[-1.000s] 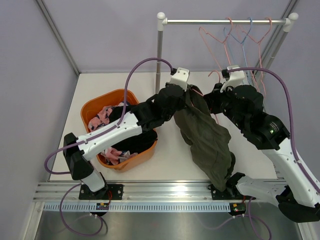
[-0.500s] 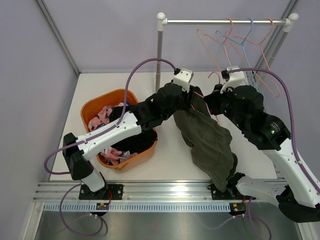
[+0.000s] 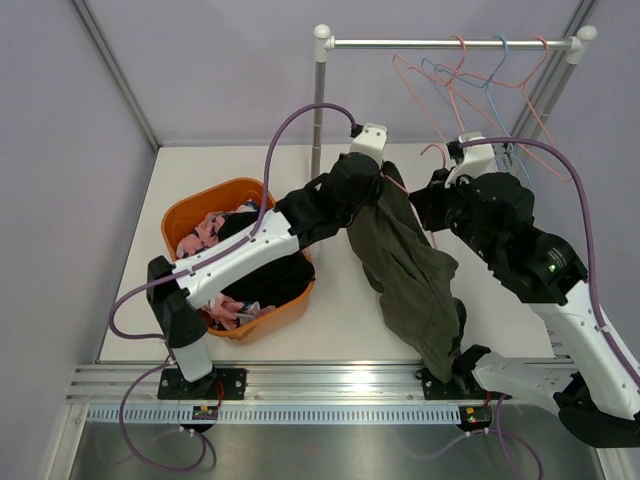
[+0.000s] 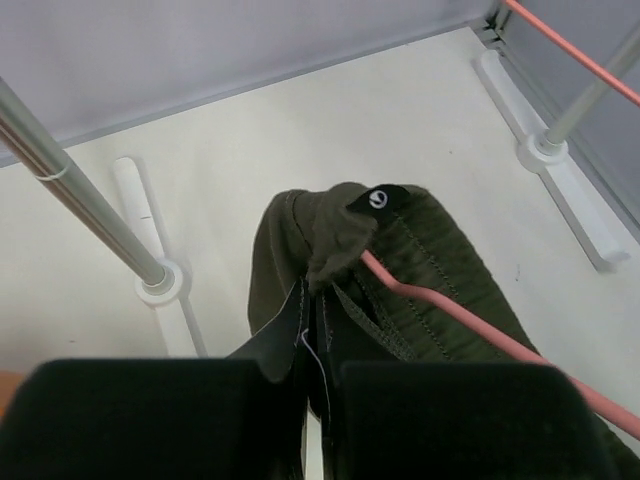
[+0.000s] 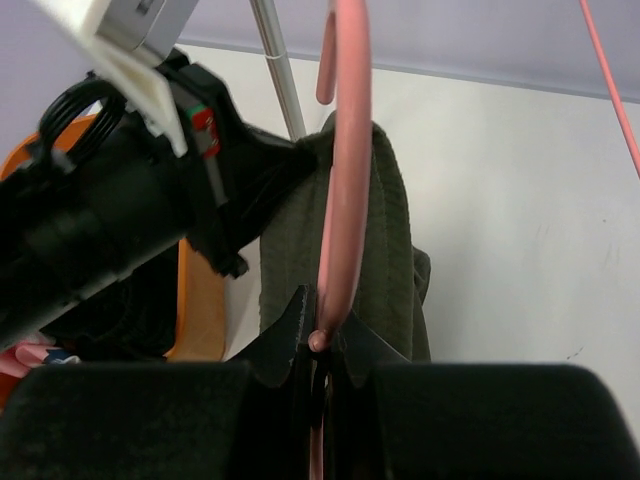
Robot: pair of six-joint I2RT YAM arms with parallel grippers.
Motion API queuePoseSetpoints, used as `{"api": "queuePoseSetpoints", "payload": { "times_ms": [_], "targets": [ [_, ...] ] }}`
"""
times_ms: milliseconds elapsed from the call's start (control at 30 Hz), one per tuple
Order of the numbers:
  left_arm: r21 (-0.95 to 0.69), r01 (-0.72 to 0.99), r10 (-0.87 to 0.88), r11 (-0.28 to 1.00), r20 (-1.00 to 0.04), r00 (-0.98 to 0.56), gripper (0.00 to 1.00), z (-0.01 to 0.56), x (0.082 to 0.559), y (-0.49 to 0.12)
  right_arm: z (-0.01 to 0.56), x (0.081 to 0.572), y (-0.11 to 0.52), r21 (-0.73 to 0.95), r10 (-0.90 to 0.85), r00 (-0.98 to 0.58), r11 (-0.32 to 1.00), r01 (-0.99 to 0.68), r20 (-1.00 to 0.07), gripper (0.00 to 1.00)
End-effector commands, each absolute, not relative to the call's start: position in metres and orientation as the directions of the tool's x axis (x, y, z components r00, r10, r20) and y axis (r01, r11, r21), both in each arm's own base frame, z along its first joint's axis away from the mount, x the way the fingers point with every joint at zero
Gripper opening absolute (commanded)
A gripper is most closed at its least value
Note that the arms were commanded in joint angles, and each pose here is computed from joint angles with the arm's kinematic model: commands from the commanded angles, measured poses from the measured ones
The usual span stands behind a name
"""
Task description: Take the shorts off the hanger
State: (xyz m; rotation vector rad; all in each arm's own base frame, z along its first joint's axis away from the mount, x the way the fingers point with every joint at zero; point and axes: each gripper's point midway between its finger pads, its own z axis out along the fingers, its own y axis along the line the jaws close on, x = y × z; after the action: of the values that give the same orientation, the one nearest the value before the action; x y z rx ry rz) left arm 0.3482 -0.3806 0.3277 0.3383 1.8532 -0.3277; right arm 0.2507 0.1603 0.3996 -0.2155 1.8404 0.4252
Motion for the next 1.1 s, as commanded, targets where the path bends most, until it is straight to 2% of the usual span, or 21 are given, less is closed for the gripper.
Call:
{"api": "queuePoseSetpoints", "payload": {
  "times_ms": [0,267,433,533,567,633,733,833,867,933,1000,1067],
  "targets": [
    [-0.024,0.213,0.036,0.977,-0.961,-0.275,0.00,0.328,0.391,-0.344,0.441,0.226,0.160,0.242,0.149,-0.237,0.865,-0.439,-0.960,0.00],
    [-0.040,0.232,0.033,0.972,-0.951,-0.306,0.00,0.314,0.417,-0.340,0.451,0.212,0.147,0.241,0.165,-0.204,0.865,-0.441,-0.965,0.00],
    [-0.105,0.402,0.038,0.910,-0.942,-0.333,0.00,0.305,0.390,-0.365,0.453,0.222,0.145,0.216,0.150,-0.187,0.886,-0.410,-0.971,0.00],
    [-0.098,0.513,0.052,0.853,-0.962,-0.270,0.00,0.319,0.350,-0.377,0.453,0.233,0.144,0.194,0.137,-0.171,0.905,-0.379,-0.976,0.00],
    [-0.107,0.570,0.032,0.815,-0.973,-0.229,0.00,0.341,0.323,-0.382,0.454,0.237,0.144,0.182,0.131,-0.160,0.910,-0.371,-0.978,0.00],
    [-0.094,0.673,0.067,0.734,-0.975,-0.210,0.00,0.344,0.289,-0.393,0.451,0.246,0.146,0.165,0.116,-0.155,0.921,-0.353,-0.981,0.00],
    [-0.048,0.843,0.108,0.536,-0.986,-0.125,0.00,0.362,0.209,-0.411,0.452,0.262,0.150,0.137,0.098,-0.134,0.936,-0.324,-0.986,0.00],
    [0.034,0.940,0.109,0.340,-0.994,-0.004,0.00,0.384,0.141,-0.409,0.450,0.280,0.160,0.114,0.076,-0.132,0.944,-0.309,-0.988,0.00],
    [0.054,0.948,0.119,0.314,-0.993,0.017,0.00,0.383,0.130,-0.405,0.452,0.286,0.163,0.109,0.074,-0.125,0.947,-0.303,-0.989,0.00],
    [0.084,0.953,0.107,0.290,-0.993,0.055,0.00,0.395,0.111,-0.393,0.453,0.302,0.166,0.076,0.045,-0.119,0.960,-0.268,-0.992,0.00],
    [0.089,0.918,0.096,0.387,-0.994,0.056,0.00,0.407,0.124,-0.376,0.466,0.314,0.160,0.064,0.045,-0.097,0.976,-0.209,-0.994,0.00],
    [0.100,0.874,0.079,0.475,-0.994,0.071,0.00,0.426,0.136,-0.355,0.456,0.334,0.160,0.044,0.019,-0.145,0.985,-0.169,-0.989,0.00]
  ]
}}
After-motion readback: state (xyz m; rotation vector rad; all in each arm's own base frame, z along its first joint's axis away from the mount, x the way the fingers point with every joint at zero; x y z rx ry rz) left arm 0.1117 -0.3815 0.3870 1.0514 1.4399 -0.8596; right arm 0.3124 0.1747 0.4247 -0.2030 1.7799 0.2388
